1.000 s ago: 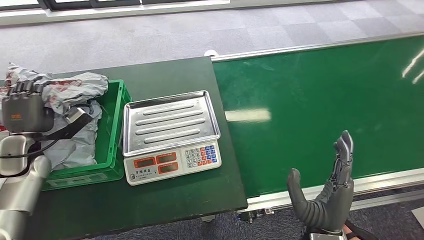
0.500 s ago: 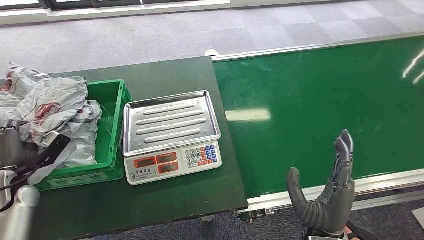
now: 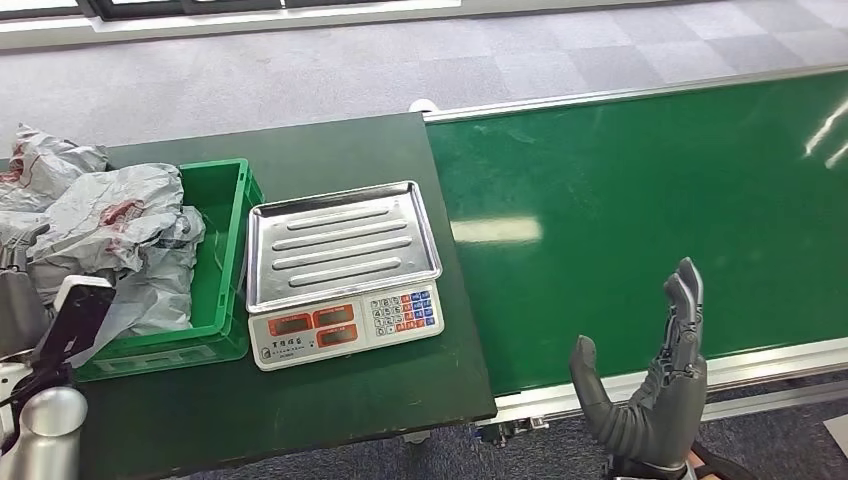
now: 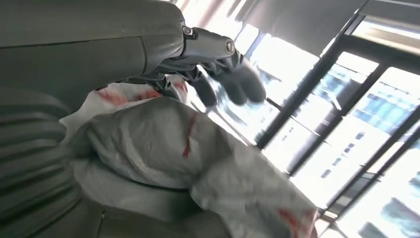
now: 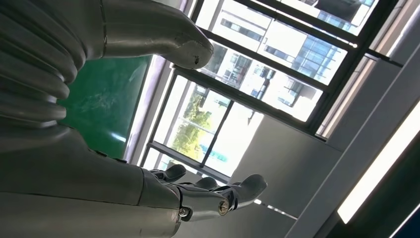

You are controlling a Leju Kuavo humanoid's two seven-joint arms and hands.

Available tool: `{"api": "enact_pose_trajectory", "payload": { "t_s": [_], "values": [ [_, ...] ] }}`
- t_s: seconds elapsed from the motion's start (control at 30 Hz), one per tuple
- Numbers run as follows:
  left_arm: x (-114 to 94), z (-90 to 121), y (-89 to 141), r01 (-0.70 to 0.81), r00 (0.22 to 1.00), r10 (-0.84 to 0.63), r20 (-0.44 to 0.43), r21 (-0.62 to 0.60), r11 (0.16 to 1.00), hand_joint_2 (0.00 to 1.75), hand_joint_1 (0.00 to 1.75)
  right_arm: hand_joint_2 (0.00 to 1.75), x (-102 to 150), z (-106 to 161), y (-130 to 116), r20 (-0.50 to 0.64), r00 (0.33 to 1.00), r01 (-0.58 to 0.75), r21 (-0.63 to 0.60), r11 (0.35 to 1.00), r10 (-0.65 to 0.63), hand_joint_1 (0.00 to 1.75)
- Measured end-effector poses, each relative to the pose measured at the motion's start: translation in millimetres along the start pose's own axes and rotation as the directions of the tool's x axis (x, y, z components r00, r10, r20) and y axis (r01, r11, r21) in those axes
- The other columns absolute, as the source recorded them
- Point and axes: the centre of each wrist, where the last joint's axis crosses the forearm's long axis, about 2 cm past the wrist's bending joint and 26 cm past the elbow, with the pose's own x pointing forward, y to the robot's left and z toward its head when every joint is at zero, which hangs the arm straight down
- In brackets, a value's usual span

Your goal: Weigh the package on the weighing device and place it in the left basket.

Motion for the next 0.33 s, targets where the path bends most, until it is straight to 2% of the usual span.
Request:
{"api": "enact_pose_trajectory", "payload": {
  "t_s": [0.07,0.13,0.27,0.33],
  "values": [
    [19,11,-6,-0.177,0.983,0.175,0.051,0.028,0.984,0.0,0.0,1.75,0,-1,1,-0.001,1.0,0.004,-0.005,1.0,-0.004,0.0],
    [40,22,-14,-0.289,0.952,0.283,0.113,0.041,0.956,0.0,0.0,1.75,0,-2,1,-0.001,1.0,0.008,-0.008,1.0,-0.008,0.0],
    [88,38,-30,-0.443,0.875,0.42,0.24,0.049,0.895,0.0,0.0,0.0,0,-3,2,0.006,1.0,0.01,-0.012,1.0,-0.01,0.0],
    [106,42,-34,-0.499,0.839,0.47,0.274,0.044,0.866,0.0,0.0,0.0,0,-4,2,0.009,1.0,0.013,-0.014,1.0,-0.012,0.0]
  ]
}}
